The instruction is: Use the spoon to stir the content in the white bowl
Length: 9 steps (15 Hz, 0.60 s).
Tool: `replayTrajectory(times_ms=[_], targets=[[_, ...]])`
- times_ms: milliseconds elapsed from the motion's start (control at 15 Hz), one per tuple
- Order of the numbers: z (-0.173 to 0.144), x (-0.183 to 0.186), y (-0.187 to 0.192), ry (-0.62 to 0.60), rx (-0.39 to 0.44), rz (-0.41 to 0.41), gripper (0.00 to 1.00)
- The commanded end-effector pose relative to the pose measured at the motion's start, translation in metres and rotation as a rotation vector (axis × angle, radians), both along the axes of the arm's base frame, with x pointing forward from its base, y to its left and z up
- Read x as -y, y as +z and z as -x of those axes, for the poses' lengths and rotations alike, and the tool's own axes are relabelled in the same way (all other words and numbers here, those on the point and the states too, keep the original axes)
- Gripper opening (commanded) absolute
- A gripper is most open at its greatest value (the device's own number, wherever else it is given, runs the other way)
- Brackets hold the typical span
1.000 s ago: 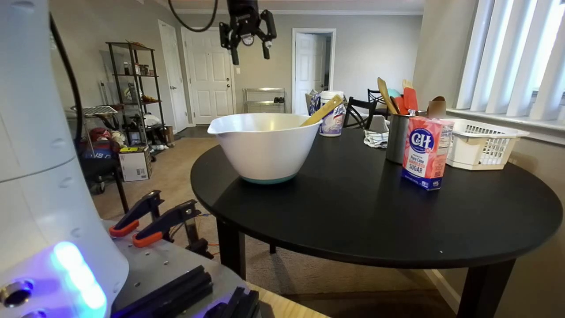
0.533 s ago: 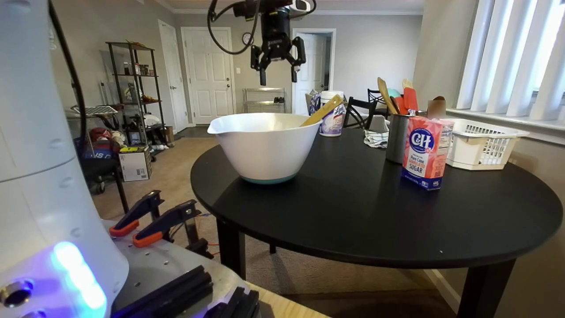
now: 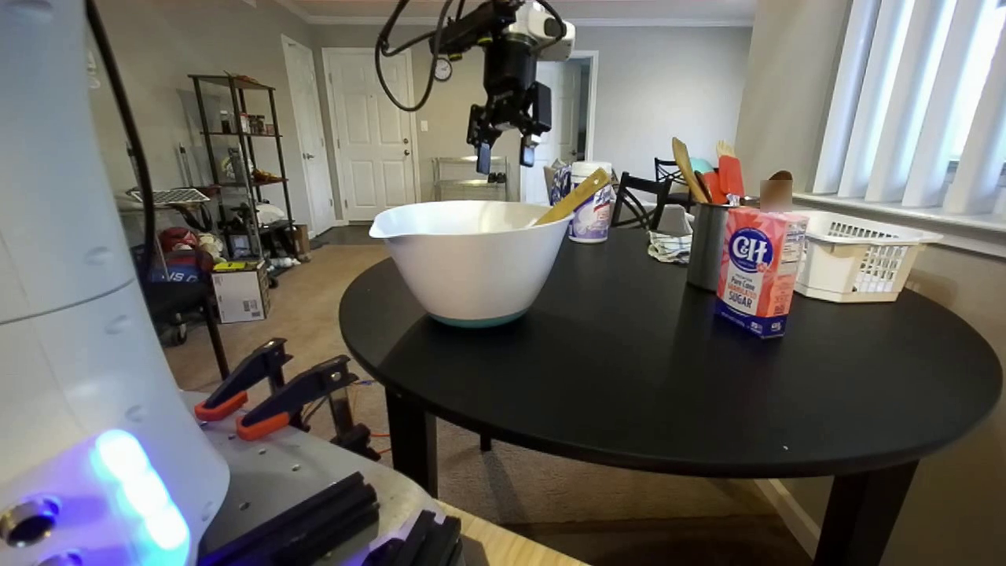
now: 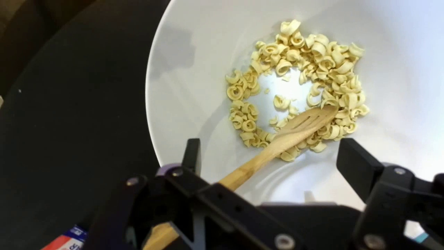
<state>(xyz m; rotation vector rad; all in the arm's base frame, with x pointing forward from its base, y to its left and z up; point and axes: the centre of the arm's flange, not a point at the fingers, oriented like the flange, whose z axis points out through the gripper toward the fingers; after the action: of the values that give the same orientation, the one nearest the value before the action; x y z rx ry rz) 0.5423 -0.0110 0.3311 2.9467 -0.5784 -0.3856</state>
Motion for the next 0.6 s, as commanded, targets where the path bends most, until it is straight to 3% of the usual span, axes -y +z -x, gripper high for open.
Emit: replayTrajectory(times_ms=[0,200,267,533], targets=[[0.0037,0.0094,0.0039,-0.196,-0.023,-0.017,1.00],[0.0049,0.0123,0.0069,-0.346,0.002,-0.048,1.00],[0.0023,0.0131,-0.0003,-0.251,-0.009,-0.023,1.00],[0.0021,0.0146,0.0016,-0.310,-0.006,-0.031,1.00]])
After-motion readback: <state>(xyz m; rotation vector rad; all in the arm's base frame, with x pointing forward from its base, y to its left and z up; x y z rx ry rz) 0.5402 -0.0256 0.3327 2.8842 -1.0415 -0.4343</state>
